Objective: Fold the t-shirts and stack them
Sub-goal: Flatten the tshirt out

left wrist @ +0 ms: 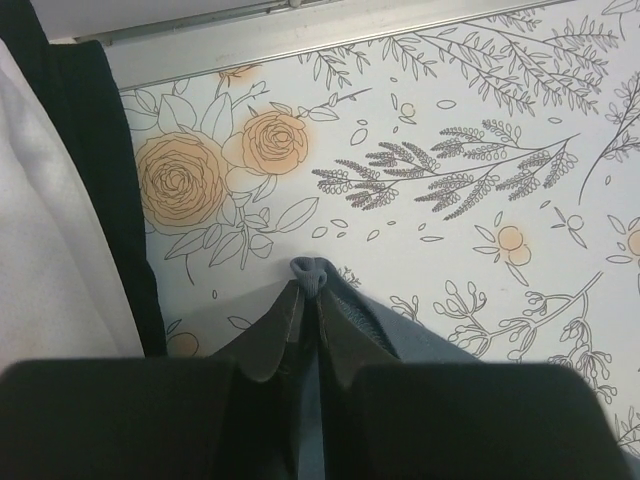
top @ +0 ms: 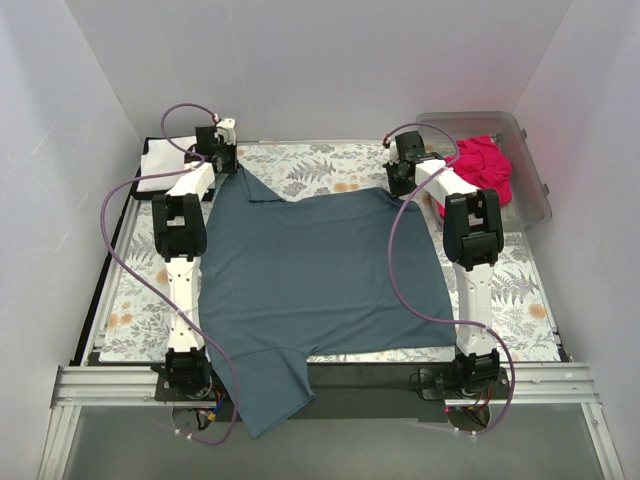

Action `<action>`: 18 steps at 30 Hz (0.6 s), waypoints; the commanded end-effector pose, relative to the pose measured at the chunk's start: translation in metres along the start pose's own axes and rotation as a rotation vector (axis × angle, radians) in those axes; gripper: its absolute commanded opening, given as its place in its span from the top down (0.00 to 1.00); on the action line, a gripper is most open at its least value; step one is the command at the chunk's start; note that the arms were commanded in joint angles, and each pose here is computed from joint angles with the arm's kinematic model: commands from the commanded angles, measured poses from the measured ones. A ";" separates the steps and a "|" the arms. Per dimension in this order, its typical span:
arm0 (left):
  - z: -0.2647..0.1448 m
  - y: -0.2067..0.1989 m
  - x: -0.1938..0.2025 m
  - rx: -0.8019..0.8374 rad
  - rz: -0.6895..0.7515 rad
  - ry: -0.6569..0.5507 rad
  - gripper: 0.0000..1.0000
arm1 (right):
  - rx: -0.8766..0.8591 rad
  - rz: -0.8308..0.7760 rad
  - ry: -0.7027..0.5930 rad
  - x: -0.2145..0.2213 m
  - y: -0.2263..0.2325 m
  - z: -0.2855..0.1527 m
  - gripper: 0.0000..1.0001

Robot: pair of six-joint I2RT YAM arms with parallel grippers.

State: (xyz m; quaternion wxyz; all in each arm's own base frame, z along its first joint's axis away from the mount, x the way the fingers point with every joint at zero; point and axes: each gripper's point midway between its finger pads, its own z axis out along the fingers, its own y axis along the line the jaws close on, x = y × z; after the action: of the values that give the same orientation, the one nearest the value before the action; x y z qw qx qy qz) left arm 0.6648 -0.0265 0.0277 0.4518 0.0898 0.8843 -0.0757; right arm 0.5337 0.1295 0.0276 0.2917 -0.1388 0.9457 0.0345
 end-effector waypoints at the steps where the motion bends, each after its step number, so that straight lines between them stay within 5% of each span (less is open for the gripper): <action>1: -0.009 0.001 -0.025 -0.010 0.009 -0.046 1.00 | 0.035 -0.045 -0.072 -0.027 -0.007 -0.029 0.99; 9: -0.082 -0.003 -0.099 -0.016 0.047 -0.195 1.00 | 0.071 -0.108 -0.141 -0.048 -0.016 -0.063 0.99; 18: -0.171 -0.025 -0.102 0.048 0.104 -0.230 1.00 | 0.073 -0.184 -0.168 -0.045 -0.023 -0.085 0.99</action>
State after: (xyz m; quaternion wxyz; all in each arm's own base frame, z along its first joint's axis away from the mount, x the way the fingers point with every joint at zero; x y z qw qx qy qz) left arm 0.6005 -0.0217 0.1324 0.4884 0.1059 0.8619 -0.0858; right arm 0.5273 0.1115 0.1062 0.3547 -0.1940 0.9146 -0.0085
